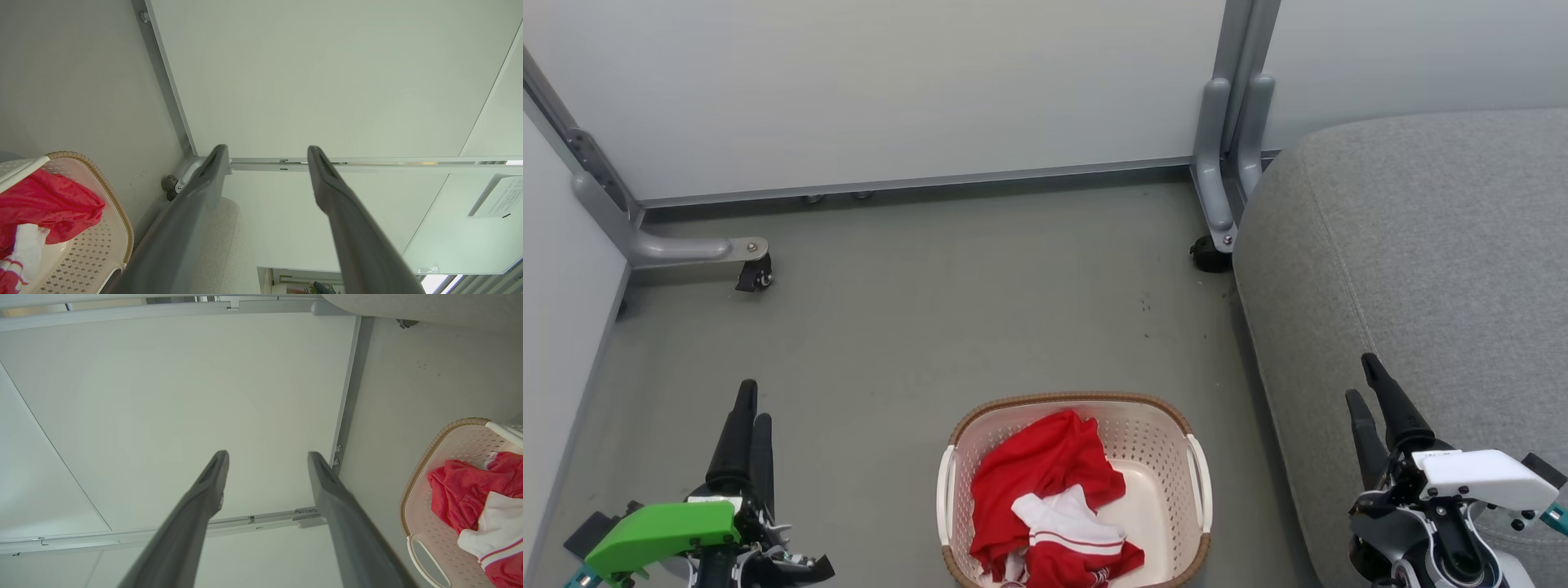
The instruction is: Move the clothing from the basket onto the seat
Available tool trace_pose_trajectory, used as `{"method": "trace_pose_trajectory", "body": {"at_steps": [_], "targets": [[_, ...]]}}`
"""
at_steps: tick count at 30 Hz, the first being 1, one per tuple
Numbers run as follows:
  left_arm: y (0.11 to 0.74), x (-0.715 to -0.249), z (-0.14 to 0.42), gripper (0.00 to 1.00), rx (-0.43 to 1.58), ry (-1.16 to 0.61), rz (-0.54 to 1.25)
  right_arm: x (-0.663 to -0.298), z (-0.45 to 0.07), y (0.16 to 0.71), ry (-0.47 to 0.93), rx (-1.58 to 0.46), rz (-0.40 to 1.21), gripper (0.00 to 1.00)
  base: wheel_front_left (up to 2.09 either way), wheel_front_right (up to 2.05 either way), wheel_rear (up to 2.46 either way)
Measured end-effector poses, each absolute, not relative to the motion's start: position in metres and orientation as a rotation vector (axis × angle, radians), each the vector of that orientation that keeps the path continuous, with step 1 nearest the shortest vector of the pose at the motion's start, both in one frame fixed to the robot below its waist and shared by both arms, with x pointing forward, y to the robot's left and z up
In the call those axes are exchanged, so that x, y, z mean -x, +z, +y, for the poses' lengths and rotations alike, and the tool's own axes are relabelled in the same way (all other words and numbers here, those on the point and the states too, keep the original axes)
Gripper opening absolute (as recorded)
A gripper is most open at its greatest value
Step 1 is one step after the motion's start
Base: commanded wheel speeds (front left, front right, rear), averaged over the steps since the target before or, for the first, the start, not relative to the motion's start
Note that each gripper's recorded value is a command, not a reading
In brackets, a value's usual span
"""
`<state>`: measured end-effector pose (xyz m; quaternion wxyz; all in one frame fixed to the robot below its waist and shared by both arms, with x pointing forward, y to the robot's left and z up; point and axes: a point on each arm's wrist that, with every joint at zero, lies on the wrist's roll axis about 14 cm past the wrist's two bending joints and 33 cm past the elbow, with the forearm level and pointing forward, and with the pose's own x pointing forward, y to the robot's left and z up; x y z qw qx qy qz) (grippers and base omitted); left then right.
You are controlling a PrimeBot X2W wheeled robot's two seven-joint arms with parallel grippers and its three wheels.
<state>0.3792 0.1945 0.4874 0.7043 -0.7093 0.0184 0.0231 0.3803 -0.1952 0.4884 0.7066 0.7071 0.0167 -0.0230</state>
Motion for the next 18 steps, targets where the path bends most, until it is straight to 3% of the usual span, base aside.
{"method": "trace_pose_trajectory", "body": {"at_steps": [18], "targets": [[0.515, -0.382, 0.186, 1.0, 1.231, -0.017, -0.015, -0.381, -0.186, 0.509, 0.008, -1.186, -0.001, 1.0, 0.0, 0.0, 0.0]]}}
